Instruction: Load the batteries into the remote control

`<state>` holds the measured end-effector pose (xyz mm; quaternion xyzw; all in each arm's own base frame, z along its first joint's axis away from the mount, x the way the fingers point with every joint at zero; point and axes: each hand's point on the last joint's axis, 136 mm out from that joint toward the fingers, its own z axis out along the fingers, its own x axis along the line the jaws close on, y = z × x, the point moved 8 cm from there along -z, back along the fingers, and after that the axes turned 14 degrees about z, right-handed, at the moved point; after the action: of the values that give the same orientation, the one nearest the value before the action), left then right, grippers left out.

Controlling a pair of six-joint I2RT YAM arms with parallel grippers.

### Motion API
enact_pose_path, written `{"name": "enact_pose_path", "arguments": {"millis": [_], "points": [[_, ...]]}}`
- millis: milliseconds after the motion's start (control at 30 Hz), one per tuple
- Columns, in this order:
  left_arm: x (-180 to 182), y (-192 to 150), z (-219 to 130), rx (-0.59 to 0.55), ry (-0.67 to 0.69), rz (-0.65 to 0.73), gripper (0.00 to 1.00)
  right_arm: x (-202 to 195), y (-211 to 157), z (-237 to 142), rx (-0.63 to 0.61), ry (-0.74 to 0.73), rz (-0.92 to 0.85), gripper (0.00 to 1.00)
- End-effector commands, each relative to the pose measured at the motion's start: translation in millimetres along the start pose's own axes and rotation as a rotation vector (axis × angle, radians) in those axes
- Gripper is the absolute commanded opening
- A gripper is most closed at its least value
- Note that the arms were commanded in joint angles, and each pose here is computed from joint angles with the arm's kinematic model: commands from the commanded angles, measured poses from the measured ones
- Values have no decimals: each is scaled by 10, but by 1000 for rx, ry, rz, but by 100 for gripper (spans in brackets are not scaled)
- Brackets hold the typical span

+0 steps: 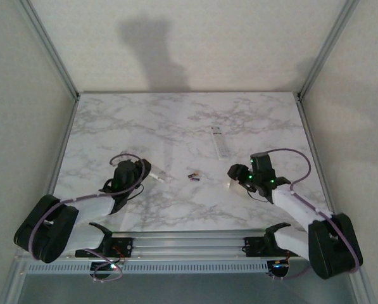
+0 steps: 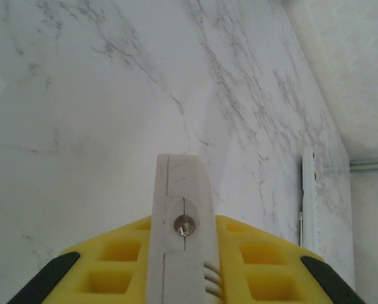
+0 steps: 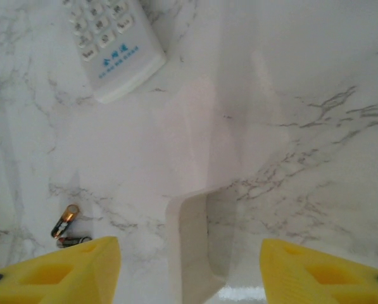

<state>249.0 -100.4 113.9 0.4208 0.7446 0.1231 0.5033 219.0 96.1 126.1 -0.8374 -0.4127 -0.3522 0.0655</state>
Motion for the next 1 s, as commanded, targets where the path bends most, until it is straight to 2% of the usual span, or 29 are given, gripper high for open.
{"name": "enact_pose_path", "arguments": {"millis": [0,233,433,567,667,767,867,967], "points": [[-9,17,-103,-128,10,-92,10,69,30,-222,-51,-19,22,63],[138,-227,-222,-91,144,-181,57,433,116,-565,-88,78,-5,65],[304,-198,-439,-124,298,-186,82,677,122,-676,-59,138,-49,66],[249,-73,-583,-175,270,-157,92,828,35,-615,-25,142,-156,67],[154,59,-679,-211,259,-94,96,946,-87,-492,14,102,-226,67],[-44,240,-710,-197,246,42,96,1118,-273,-332,88,87,-329,67],[-203,481,-571,-51,275,226,96,1212,-444,-92,183,11,-426,67],[-248,641,-298,185,331,406,96,1215,-547,160,282,-72,-457,66]]}}
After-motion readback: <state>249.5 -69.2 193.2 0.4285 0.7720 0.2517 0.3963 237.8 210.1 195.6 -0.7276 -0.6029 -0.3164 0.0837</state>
